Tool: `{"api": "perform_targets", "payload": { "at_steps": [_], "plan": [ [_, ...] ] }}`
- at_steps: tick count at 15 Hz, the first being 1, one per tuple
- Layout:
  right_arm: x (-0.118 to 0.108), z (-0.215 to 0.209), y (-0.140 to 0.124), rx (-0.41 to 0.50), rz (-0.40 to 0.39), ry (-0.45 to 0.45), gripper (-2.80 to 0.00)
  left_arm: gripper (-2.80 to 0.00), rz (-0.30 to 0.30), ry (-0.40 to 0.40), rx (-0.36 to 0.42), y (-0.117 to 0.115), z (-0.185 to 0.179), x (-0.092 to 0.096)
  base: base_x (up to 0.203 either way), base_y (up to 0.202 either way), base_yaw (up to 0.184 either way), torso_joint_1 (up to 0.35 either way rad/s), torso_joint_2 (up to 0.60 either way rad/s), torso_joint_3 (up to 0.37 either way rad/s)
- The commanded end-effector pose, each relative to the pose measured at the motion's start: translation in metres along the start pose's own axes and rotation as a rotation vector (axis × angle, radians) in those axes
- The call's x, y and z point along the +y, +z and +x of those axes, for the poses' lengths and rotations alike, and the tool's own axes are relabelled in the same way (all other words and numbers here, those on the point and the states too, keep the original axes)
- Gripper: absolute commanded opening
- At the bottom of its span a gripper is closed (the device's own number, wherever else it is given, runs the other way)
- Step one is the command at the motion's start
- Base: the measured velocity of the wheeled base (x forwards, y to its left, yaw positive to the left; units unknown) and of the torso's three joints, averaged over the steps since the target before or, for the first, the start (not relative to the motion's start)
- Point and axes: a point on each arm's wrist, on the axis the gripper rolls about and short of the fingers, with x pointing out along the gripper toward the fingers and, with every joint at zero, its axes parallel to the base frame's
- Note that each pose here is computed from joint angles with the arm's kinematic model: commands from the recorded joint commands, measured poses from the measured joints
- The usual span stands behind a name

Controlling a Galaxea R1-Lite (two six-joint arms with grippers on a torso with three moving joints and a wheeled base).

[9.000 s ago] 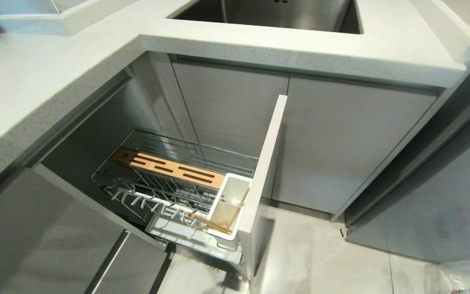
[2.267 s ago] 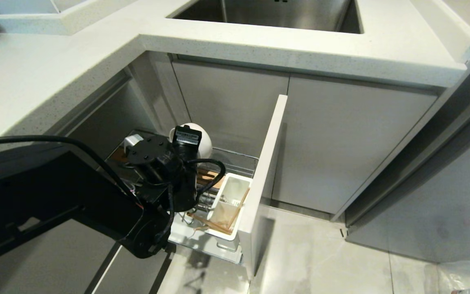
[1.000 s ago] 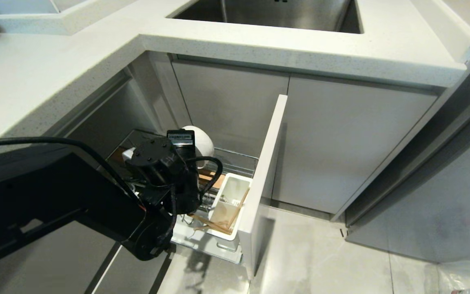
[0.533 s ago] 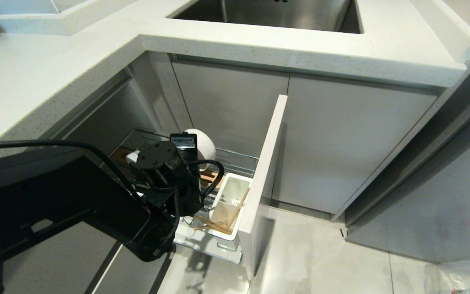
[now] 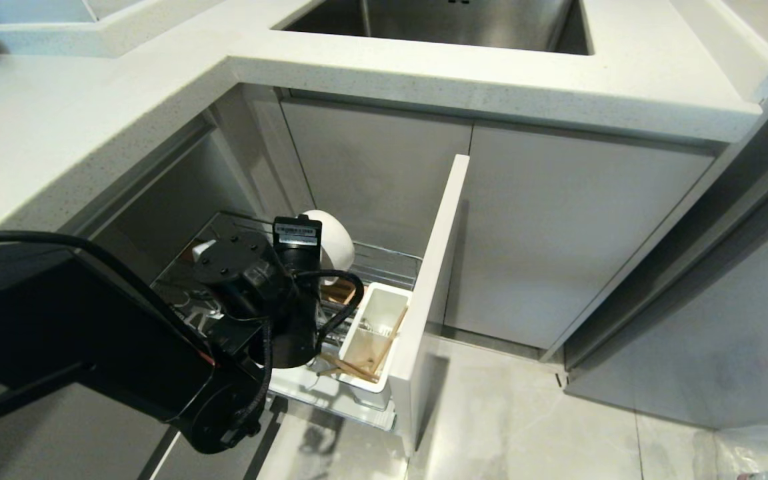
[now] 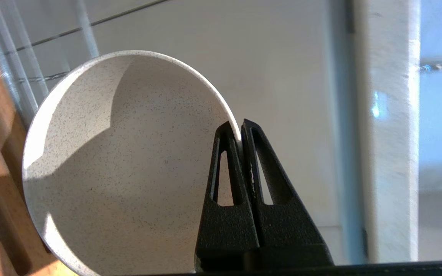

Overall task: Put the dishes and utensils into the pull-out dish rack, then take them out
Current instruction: Pick up the bowl and place it in the cupboard

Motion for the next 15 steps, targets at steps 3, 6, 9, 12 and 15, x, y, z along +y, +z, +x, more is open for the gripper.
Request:
{"api": "perform_targets", "payload": {
  "at_steps": [3, 6, 9, 12, 15],
  "plan": [
    [0.0, 0.0, 0.0, 0.001, 0.0, 0.0, -2.8, -2.8, -0.057, -0.063, -0.041, 0.021, -0.003, -0.027, 0.0, 0.0, 0.0, 0.0, 0.0, 0.0],
    [0.0, 0.0, 0.0, 0.001, 0.0, 0.0, -2.8, -2.8, -0.134, -0.074, -0.092, 0.027, 0.008, -0.029, 0.0, 0.0, 0.0, 0.0, 0.0, 0.0],
    [0.0, 0.0, 0.0, 0.001, 0.0, 0.0, -2.8, -2.8, -0.18, -0.055, -0.124, 0.021, 0.014, -0.024, 0.0, 0.0, 0.0, 0.0, 0.0, 0.0],
    [0.0, 0.0, 0.0, 0.001, 0.0, 0.0, -2.8, -2.8, -0.209, -0.041, -0.146, 0.014, 0.022, -0.016, 0.0, 0.0, 0.0, 0.0, 0.0, 0.0],
    [0.0, 0.0, 0.0, 0.001, 0.0, 0.0, -2.8, -2.8, -0.225, -0.03, -0.143, 0.007, 0.026, -0.008, 0.0, 0.0, 0.0, 0.0, 0.0, 0.0]
  ]
}}
